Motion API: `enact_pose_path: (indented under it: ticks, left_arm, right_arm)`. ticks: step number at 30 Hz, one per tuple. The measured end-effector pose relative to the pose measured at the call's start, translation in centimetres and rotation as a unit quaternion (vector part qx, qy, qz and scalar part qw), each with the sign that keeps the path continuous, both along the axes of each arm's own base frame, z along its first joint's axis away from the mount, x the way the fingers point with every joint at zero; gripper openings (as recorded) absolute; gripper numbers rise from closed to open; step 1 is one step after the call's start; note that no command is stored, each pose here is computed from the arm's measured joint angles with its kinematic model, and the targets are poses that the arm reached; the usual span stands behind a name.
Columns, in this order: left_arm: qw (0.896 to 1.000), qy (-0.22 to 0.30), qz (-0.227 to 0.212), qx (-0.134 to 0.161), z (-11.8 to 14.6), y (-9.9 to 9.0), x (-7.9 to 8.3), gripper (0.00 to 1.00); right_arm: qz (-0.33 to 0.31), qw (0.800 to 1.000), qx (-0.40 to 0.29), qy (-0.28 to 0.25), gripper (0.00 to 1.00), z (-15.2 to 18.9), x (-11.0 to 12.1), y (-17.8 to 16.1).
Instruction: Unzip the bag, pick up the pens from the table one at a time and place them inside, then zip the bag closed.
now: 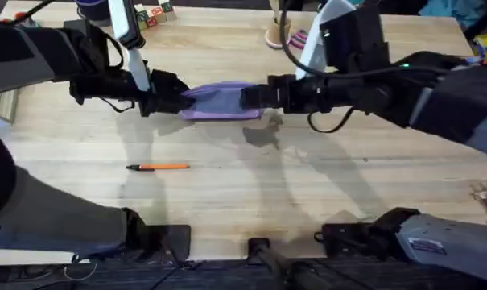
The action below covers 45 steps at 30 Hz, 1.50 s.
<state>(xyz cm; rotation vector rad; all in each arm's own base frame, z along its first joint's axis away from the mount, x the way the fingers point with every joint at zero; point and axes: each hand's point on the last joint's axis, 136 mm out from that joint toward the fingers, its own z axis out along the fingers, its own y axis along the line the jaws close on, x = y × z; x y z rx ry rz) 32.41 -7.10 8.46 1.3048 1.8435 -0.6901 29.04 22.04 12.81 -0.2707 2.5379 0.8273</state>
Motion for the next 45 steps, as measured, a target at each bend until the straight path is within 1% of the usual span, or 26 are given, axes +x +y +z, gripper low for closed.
enact_pose_path:
  ticks: [4, 9, 13, 18, 22, 24, 26, 30, 32, 37, 39, 41, 45]
  left_arm:
    - [1.000, 0.000, 0.000, 0.000, 0.0, 0.0, 0.0, 0.043]
    - [1.000, 0.000, 0.000, 0.000, 0.0, 0.0, 0.0, 0.043]
    - [1.000, 0.000, 0.000, 0.000, 0.0, 0.0, 0.0, 0.043]
    - [1.000, 0.000, 0.000, 0.000, 0.0, 0.0, 0.0, 0.043]
    - [1.000, 0.000, 0.000, 0.000, 0.0, 0.0, 0.0, 0.043]
    - [1.000, 0.000, 0.000, 0.000, 0.0, 0.0, 0.0, 0.043]
    - [1.000, 0.000, 0.000, 0.000, 0.0, 0.0, 0.0, 0.043]
    - [1.000, 0.000, 0.000, 0.000, 0.0, 0.0, 0.0, 0.043]
    - [1.000, 0.000, 0.000, 0.001, 0.0, 0.0, 0.0, 0.043]
    - [1.000, -0.001, 0.000, 0.001, 0.0, 0.0, 0.0, 0.043]
    - [1.000, -0.001, 0.000, 0.001, 0.0, 0.0, 0.1, 0.043]
    - [1.000, -0.002, 0.000, 0.001, 0.0, 0.0, 0.1, 0.043]
    - [1.000, -0.002, 0.000, 0.001, 0.0, 0.0, 0.1, 0.043]
  right_arm:
    - [-0.009, 1.000, -0.001, 0.004, 0.991, -1.0, 0.8, 0.3]
    - [-0.014, 1.000, 0.004, -0.004, 0.917, -1.8, 2.1, 0.9]
    - [-0.019, 1.000, 0.005, -0.008, 0.882, -2.2, 2.8, 1.1]
    - [-0.029, 1.000, -0.006, -0.009, 0.734, -2.7, 3.1, 0.7]
    - [-0.037, 0.999, -0.013, -0.011, 0.564, -2.8, 3.3, 0.5]
    - [-0.041, 0.999, -0.017, -0.013, 0.505, -2.9, 3.5, 0.3]
    - [-0.046, 0.999, -0.022, -0.015, 0.460, -2.9, 3.6, 0.1]
    - [-0.052, 0.998, -0.026, -0.018, 0.416, -3.0, 3.8, -0.1]
    - [-0.053, 0.998, -0.028, -0.019, 0.364, -3.0, 3.8, -0.2]
    - [-0.058, 0.998, -0.033, -0.022, 0.197, -3.0, 4.0, -0.4]
    - [-0.058, 0.998, -0.033, -0.022, 0.065, -3.1, 4.0, -0.4]
    - [-0.058, 0.998, -0.033, -0.022, 0.037, -3.1, 4.0, -0.4]
    - [-0.058, 0.997, -0.031, -0.025, 0.034, -2.9, 4.1, -0.3]
